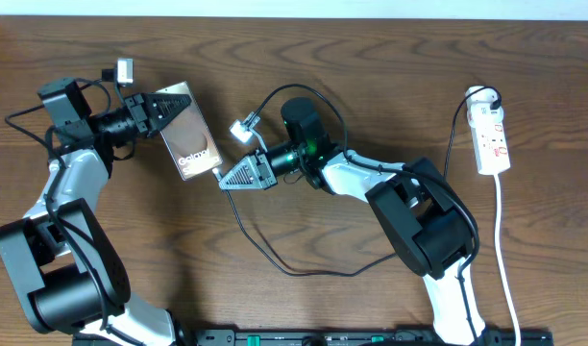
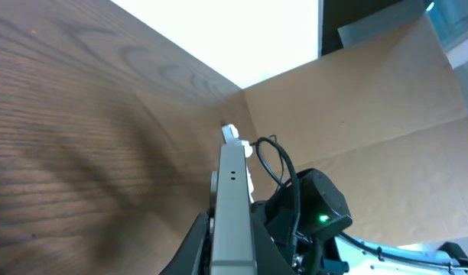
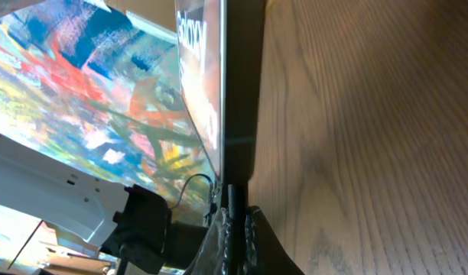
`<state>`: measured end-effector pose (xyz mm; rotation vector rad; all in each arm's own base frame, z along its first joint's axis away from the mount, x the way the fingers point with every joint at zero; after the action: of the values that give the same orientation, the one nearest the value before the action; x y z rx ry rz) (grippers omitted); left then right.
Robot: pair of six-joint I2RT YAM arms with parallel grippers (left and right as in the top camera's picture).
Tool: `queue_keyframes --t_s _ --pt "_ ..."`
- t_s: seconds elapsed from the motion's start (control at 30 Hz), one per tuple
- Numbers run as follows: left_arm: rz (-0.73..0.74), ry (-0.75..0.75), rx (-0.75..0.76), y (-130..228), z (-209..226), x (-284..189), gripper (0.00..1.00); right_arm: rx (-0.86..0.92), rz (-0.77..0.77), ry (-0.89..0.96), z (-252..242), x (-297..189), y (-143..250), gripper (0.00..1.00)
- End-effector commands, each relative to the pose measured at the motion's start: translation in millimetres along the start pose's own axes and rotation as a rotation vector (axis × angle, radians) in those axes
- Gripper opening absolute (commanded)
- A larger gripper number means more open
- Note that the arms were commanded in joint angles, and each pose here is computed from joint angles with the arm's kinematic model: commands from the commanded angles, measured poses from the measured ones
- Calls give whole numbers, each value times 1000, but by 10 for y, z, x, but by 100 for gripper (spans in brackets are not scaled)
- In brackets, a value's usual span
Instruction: Plug charger to phone and switch on socket
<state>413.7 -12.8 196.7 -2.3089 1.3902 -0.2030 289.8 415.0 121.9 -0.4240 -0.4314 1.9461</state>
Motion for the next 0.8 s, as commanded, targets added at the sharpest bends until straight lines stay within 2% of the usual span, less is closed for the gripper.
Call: queue_keyframes --t_s 0.0,0.27,0.77 --pt "-7 -3 -25 -16 20 -18 7 -14 16 -18 111 99 -9 1" --pt "-29 5 -6 -128 -46 -19 8 -44 27 -44 175 113 -8 1" --pt "-27 8 -5 -129 -53 -16 8 -76 26 -62 240 131 -34 1"
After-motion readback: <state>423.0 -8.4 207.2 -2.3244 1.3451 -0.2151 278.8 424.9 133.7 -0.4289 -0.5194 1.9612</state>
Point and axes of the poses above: each gripper's point midway between its finger pads, its own x axis out along the fingers, its own z axis along the line the jaws close on, y = z × x, the point moved 1 cm from there along -x, back along the fingers, and after that the axes turned 1 degree about x, right-handed, at the moved point
